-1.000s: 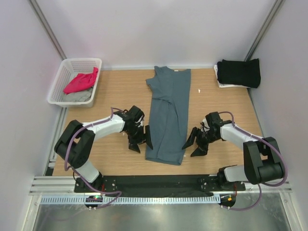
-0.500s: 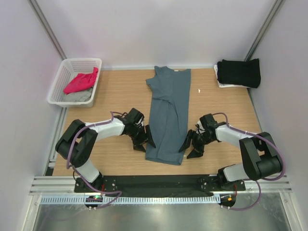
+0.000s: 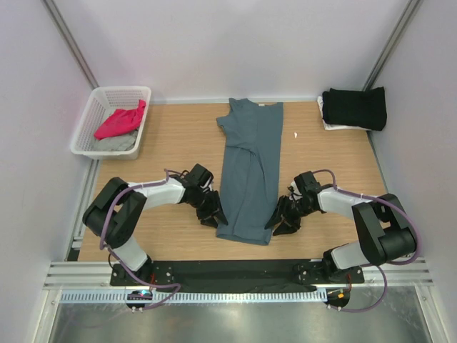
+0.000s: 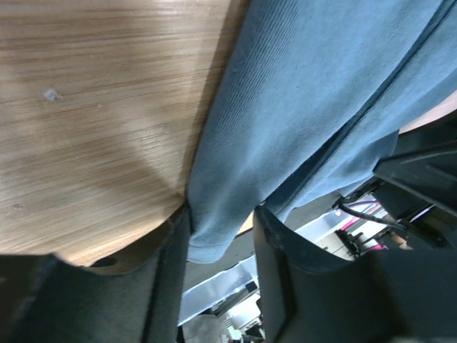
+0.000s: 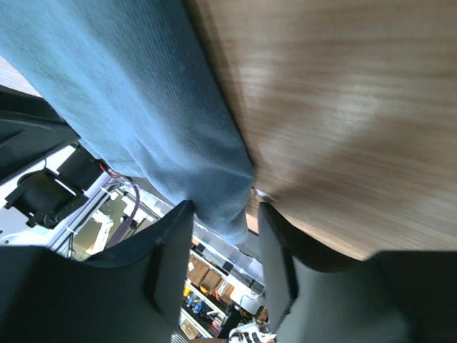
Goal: Fold and stack the t-shirts
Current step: Fold the tshirt
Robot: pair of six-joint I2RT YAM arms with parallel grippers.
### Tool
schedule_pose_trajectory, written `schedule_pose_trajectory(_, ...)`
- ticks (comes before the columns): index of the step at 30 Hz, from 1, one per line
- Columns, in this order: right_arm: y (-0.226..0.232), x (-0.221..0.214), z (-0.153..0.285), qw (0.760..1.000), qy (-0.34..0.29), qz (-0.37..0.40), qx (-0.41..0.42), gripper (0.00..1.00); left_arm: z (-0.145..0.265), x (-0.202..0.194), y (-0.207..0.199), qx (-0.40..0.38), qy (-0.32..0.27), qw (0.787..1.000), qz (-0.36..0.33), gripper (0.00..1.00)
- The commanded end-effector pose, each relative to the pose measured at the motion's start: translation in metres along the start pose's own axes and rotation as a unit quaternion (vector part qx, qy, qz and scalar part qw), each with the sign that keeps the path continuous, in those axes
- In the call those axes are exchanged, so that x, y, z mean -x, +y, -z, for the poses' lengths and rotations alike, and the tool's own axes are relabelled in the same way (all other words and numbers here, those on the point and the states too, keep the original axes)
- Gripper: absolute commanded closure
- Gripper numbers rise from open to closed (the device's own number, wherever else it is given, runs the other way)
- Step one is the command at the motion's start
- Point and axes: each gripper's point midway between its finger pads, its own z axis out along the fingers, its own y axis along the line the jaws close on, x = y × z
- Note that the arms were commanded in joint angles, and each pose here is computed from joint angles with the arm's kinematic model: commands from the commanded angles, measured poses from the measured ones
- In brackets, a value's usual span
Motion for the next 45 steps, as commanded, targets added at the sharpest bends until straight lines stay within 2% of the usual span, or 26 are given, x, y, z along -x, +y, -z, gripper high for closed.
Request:
schedule_pose_trajectory(1,0.007,0.004,-0.003,1.000,-0.003,0.004,0.019,0.54,-0.008,-0.006,0.011,0.014,0.005,1.000,0.001,0.59)
schedule_pose_trajectory(2,0.007,0.004,-0.003,1.000,-0.003,0.006,0.019,0.56,-0.009,-0.007,0.011,0.013,0.006,1.000,0.001,0.61)
schedule_pose_trajectory(7,0.011,0.003,-0.003,0.999,-0.003,0.017,0.036,0.73,-0.013,-0.014,0.006,0.001,0.015,1.000,0.001,0.81)
schedule_pose_trajectory(10,0.015,0.003,-0.001,0.999,-0.005,0.025,0.045,0.84,-0.015,-0.017,0.004,0.000,0.018,1.000,0.001,0.97)
schedule_pose_trajectory(11,0.015,0.003,0.000,0.999,-0.007,0.029,0.042,0.87,-0.016,-0.018,0.003,0.001,0.019,1.000,-0.003,1.00)
schedule_pose_trajectory(13,0.011,0.002,0.006,0.999,-0.015,0.043,0.026,0.98,-0.015,-0.019,-0.002,-0.003,0.018,1.000,-0.012,1.00)
schedule_pose_trajectory(24,0.018,0.007,0.045,0.995,-0.047,0.093,-0.003,0.99,0.022,-0.004,-0.053,-0.045,-0.027,0.990,-0.131,1.00)
schedule_pose_trajectory(29,0.042,0.025,0.068,0.987,-0.081,0.135,0.008,0.98,0.050,0.004,-0.079,-0.059,-0.066,0.974,-0.209,1.00)
schedule_pose_trajectory(33,0.065,0.047,0.085,0.982,-0.109,0.153,0.013,0.99,0.070,0.014,-0.094,-0.066,-0.085,0.967,-0.229,1.00)
schedule_pose_trajectory(40,0.125,0.115,0.120,0.968,-0.179,0.169,0.056,0.98,0.097,0.074,-0.116,-0.094,-0.130,0.965,-0.209,1.00)
schedule_pose_trajectory(42,0.137,0.131,0.124,0.963,-0.193,0.177,0.064,0.99,0.093,0.091,-0.118,-0.095,-0.127,0.963,-0.219,1.00)
schedule_pose_trajectory(45,0.146,0.160,0.126,0.960,-0.208,0.171,0.073,0.99,0.105,0.125,-0.135,-0.101,-0.159,0.954,-0.233,1.00)
